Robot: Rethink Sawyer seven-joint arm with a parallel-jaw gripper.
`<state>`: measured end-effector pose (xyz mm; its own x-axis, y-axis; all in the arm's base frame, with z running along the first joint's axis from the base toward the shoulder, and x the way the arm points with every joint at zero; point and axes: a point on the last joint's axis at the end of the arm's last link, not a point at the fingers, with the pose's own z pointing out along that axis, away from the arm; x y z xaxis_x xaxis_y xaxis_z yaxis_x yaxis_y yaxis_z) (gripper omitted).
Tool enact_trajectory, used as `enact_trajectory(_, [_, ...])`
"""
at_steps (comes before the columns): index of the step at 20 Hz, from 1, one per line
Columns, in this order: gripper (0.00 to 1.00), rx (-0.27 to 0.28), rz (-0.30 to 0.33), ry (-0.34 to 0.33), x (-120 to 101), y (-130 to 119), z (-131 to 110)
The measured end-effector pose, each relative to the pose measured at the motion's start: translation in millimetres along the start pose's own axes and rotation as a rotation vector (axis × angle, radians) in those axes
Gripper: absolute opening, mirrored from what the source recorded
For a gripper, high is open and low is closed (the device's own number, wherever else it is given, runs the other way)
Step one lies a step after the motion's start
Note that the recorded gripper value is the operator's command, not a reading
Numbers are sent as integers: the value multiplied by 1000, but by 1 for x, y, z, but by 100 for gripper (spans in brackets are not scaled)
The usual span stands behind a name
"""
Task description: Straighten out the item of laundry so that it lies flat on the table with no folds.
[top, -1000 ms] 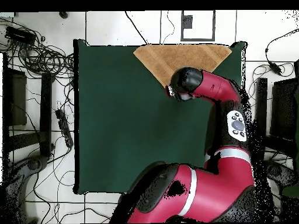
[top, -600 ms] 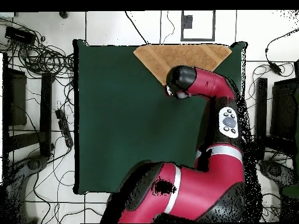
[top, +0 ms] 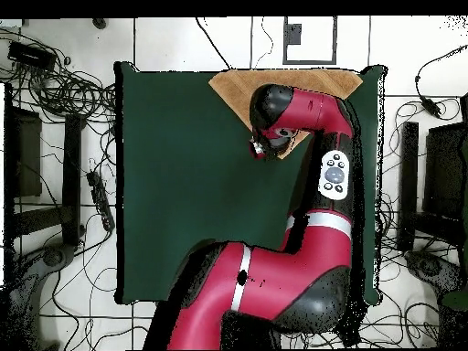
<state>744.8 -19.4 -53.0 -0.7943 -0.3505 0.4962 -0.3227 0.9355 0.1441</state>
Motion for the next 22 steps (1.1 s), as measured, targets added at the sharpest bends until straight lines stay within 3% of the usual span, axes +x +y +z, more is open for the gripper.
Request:
enact_trajectory(2, [0, -31, -2, 60, 4, 5, 4])
enact_trajectory(3, [0, -83, -6, 158, 10, 15, 12])
enact_trajectory(7, [0, -162, -18, 304, 20, 34, 27])
enact_trajectory(11, [0, -175, -22, 332, 21, 39, 34])
enact_trajectory(15, [0, -175, -19, 250, 19, 35, 28])
enact_trajectory(18, [0, -176, -5, 128, 18, 27, 9])
enact_trajectory(19, [0, -171, 14, 32, 19, 17, -13])
enact_trajectory(22, [0, -168, 39, -75, 21, 4, -44])
